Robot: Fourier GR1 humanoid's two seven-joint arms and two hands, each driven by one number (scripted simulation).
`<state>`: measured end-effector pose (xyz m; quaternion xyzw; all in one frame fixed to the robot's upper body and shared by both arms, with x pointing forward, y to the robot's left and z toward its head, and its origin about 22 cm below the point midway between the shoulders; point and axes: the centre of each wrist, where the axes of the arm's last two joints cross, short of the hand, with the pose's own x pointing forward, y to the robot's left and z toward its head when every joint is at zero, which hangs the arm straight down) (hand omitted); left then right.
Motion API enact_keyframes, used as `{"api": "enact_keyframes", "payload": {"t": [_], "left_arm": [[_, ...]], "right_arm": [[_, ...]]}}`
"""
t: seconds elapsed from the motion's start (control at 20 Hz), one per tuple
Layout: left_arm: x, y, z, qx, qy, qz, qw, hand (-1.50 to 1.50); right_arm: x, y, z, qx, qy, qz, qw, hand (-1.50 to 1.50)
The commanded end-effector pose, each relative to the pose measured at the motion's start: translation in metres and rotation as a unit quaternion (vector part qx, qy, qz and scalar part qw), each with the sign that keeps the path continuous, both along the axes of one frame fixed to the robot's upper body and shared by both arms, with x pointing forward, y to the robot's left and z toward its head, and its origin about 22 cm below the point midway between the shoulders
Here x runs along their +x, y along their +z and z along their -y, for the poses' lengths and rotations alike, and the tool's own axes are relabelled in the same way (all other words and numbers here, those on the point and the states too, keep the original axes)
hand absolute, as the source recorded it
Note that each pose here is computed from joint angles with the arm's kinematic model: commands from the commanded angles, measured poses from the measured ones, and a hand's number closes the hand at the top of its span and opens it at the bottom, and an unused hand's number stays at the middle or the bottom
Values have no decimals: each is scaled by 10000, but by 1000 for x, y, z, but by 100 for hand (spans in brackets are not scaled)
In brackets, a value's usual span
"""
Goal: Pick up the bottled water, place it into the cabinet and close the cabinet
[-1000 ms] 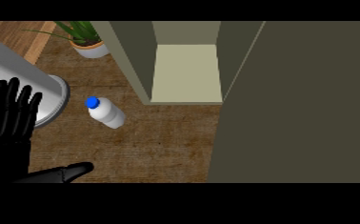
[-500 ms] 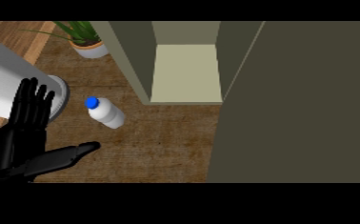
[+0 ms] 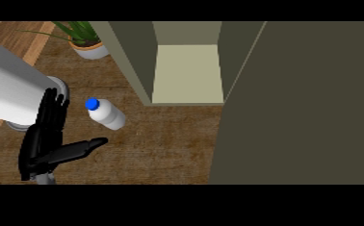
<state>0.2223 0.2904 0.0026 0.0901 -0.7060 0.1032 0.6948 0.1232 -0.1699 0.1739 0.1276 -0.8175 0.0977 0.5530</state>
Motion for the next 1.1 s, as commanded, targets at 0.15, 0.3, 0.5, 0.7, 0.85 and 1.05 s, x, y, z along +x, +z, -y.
{"api": "enact_keyframes", "payload": {"t": [0.15,0.3,0.5,0.7,0.85,1.05], "left_arm": [[2,-61,-20,-271,-13,-255,9993,-150],[12,-71,-8,-240,-78,-286,9993,-150],[18,-86,-24,-243,-43,-204,9995,-150],[28,-106,-16,-396,-72,-183,9990,-150],[16,-133,-11,-383,15,-56,9993,-150],[27,-142,-7,-347,-2,-72,9994,-150]], "right_arm": [[-14,17,3,-80,-326,292,9990,-150],[-16,12,6,-206,-238,208,9993,-150],[-17,15,-2,-140,-196,280,9993,-150],[-11,12,0,-196,-264,316,9990,-150],[-15,14,3,-206,-289,303,9989,-150],[-6,8,9,-206,-331,296,9988,-150]]}}
